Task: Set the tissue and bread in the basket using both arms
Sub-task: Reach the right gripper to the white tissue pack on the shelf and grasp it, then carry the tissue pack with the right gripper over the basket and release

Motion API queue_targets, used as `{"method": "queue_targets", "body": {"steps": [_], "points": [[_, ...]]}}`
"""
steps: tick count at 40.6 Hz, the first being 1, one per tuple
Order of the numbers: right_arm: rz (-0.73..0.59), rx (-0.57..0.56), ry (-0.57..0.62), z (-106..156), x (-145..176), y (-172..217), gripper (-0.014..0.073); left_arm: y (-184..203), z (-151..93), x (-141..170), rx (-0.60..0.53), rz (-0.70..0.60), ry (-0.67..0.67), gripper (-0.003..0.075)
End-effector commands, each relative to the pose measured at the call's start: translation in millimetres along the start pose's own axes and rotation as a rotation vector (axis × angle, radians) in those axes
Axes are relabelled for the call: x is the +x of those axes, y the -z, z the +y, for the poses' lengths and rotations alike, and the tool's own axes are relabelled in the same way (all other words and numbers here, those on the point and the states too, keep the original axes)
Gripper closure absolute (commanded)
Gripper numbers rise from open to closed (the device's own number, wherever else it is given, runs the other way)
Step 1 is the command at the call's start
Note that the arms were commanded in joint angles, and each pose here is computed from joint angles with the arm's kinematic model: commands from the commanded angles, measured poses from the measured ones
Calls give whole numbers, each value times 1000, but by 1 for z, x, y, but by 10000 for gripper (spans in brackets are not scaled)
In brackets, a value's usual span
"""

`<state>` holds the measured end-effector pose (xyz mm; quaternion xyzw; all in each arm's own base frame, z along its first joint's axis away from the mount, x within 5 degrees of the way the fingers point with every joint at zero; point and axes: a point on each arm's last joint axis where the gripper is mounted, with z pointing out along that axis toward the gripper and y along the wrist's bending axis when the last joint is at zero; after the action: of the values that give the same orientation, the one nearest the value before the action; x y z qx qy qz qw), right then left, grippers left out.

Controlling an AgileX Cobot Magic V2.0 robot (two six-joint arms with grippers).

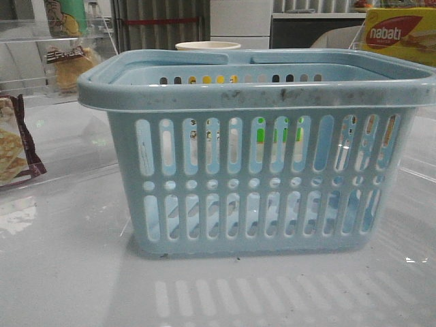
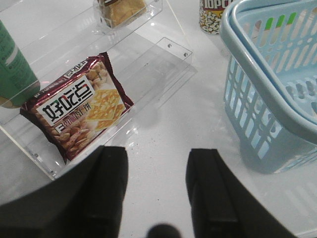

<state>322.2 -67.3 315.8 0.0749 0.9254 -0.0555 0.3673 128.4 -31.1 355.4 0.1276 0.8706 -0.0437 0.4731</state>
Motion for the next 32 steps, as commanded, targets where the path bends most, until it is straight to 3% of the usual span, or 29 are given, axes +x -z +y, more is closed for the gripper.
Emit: {"method": "queue_targets", "body": {"steps": [1, 13, 21, 32], "points": [[-119, 22, 10, -5, -31, -2, 67, 6, -1, -15, 6, -108, 1, 407], [-102, 31, 32, -6, -53, -66, 67, 6, -1, -15, 6, -108, 1, 489], [-117, 62, 95, -8, -54, -89, 71, 6, -1, -15, 6, -108, 1, 535], [-121, 60, 94, -7, -55, -87, 339, 6, -1, -15, 6, -108, 1, 541]]}}
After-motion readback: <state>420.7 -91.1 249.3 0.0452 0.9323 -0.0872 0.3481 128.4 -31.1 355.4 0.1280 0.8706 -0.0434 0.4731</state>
